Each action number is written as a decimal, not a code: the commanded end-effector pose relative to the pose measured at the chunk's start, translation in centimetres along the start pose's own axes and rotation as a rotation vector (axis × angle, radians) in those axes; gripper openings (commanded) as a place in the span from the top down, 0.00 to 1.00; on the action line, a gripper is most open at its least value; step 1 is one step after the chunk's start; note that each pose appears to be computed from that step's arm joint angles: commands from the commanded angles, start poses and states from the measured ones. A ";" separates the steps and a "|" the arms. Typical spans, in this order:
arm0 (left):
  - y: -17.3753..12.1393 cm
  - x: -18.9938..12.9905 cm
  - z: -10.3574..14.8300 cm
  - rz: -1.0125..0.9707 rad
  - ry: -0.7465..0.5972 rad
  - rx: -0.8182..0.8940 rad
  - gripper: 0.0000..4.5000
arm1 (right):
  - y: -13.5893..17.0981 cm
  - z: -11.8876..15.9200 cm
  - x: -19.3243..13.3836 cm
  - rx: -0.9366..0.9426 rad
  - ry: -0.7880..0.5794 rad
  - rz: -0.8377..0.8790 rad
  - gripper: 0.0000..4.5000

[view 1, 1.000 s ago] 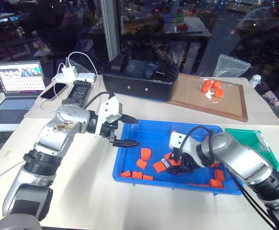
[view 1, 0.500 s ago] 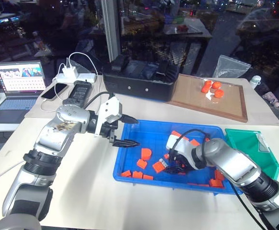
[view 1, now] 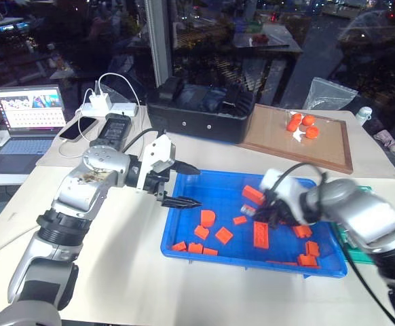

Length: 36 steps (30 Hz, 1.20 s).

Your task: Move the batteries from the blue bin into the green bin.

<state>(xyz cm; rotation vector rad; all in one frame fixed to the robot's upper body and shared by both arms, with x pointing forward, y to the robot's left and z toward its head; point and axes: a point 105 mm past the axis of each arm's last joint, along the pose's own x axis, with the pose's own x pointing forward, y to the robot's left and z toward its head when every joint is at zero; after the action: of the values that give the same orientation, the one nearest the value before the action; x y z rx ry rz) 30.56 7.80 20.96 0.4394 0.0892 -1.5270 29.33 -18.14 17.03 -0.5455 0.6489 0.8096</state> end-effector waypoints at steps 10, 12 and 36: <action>0.5 1.0 2.9 -0.052 -0.162 0.005 0.00 | -5.8 -9.5 -9.2 0.292 0.115 -0.406 0.95; 0.6 1.1 2.9 -0.041 -0.157 0.000 0.00 | -5.3 -10.7 -8.5 0.320 0.129 -0.398 0.95; 3.1 -3.4 0.4 0.405 -0.178 -0.052 0.00 | -4.1 -5.7 -11.2 0.216 -0.495 -0.417 0.02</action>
<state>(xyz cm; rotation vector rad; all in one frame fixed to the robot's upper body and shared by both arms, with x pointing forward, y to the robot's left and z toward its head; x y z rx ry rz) 33.71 10.65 21.86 0.2426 -0.0495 -1.1757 25.59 -29.98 19.57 -0.2322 0.2372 0.4349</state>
